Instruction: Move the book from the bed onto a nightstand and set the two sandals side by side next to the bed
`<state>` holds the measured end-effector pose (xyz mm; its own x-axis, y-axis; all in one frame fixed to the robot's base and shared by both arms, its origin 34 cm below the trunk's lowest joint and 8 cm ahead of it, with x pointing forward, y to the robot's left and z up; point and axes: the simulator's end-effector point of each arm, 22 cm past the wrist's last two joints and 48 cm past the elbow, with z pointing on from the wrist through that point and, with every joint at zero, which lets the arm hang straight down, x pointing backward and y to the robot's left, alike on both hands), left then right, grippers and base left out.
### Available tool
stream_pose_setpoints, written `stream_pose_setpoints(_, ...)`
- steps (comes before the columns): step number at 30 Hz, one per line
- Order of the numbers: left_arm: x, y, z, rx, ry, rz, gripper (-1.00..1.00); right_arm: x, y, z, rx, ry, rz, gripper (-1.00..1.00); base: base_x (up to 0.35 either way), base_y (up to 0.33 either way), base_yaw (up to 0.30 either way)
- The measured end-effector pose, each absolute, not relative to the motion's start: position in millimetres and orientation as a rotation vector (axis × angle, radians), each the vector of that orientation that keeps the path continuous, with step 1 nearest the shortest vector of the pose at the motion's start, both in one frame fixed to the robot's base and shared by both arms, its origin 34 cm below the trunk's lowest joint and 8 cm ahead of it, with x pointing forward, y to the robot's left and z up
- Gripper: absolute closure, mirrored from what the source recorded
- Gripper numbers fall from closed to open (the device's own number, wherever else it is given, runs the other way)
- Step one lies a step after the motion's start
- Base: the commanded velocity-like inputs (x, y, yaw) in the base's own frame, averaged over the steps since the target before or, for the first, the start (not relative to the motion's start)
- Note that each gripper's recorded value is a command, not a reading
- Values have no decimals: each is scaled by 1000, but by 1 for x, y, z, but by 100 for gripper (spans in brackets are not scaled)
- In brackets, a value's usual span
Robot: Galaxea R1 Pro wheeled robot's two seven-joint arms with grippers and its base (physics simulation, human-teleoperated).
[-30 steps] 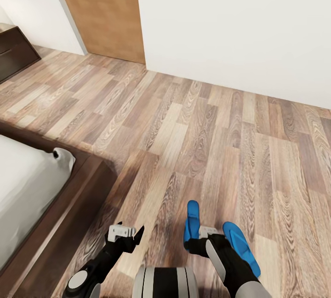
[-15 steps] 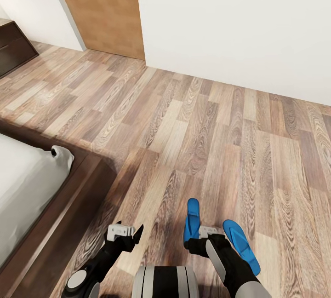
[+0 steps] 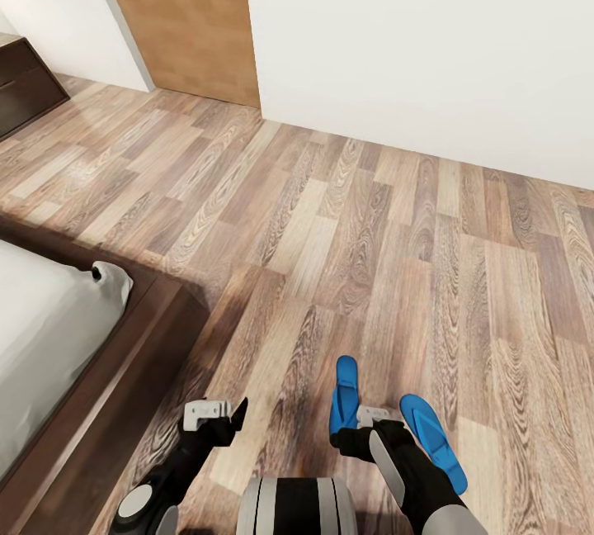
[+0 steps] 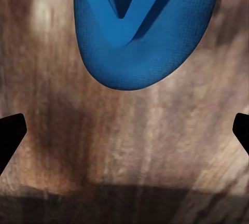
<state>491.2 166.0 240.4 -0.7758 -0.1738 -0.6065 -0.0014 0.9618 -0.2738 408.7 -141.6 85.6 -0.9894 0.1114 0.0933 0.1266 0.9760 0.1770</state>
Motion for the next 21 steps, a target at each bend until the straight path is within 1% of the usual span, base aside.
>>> stream_pose_setpoints(3, 491, 166, 241, -127, 2438, -342, -100, 409, -142, 86, -183, -3040, -280, -100, 13, 0, 0)
stream_pose_setpoints(7, 491, 166, 241, -129, 2438, -342, -100, 409, -142, 86, -184, -3041, -281, -100, 198, 0, 0)
stream_pose_setpoints(12, 491, 165, 241, -129, 2437, -345, -100, 409, -142, 86, -183, -3040, -281, -100, 38, 0, 0)
stream_pose_setpoints(18, 491, 166, 241, -129, 2438, -344, -100, 409, -142, 86, -184, -3041, -281, -100, 228, 0, 0)
stream_pose_setpoints(21, 491, 165, 241, -130, 2438, -345, -100, 409, -142, 86, -184, -3040, -281, -100, 98, 0, 0)
